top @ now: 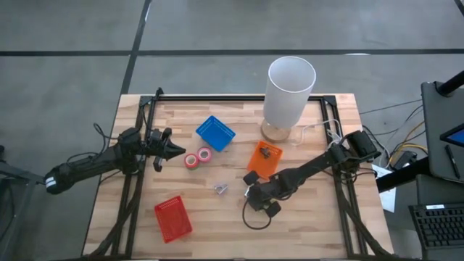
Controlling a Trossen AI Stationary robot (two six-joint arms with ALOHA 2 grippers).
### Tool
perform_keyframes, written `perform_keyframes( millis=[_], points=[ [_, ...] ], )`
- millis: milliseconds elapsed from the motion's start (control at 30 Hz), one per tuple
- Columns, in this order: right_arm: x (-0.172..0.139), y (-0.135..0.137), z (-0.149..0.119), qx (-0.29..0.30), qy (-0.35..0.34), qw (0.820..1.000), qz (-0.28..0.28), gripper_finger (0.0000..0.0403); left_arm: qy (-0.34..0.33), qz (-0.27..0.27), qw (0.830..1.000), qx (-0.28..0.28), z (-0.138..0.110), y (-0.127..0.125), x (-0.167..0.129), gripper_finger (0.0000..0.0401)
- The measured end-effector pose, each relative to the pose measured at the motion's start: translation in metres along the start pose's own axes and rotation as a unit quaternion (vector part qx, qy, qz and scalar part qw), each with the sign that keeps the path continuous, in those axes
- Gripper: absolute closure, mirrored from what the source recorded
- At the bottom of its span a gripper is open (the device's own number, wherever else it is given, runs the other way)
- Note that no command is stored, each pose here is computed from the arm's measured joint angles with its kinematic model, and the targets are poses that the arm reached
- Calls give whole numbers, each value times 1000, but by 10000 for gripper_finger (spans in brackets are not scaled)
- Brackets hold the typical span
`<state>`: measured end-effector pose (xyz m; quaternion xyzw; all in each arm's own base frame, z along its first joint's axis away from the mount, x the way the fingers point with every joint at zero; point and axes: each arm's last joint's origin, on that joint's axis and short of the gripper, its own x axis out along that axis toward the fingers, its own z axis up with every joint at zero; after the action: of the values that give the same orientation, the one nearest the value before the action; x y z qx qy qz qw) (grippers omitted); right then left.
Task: Pick and place Stapler, Stapler remover, tape
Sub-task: Put the blue staple remover into the orange basket
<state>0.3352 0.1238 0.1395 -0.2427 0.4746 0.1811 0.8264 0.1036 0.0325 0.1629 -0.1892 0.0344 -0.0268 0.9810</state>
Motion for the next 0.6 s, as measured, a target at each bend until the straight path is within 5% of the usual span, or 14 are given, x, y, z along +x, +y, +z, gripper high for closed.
perform_keyframes(
  millis=[600],
  points=[
    [-7, -6, 14, 1, -20, 1000, -15, 371, 0, 0, 1000, 0, 0, 0, 0, 381]
  ],
)
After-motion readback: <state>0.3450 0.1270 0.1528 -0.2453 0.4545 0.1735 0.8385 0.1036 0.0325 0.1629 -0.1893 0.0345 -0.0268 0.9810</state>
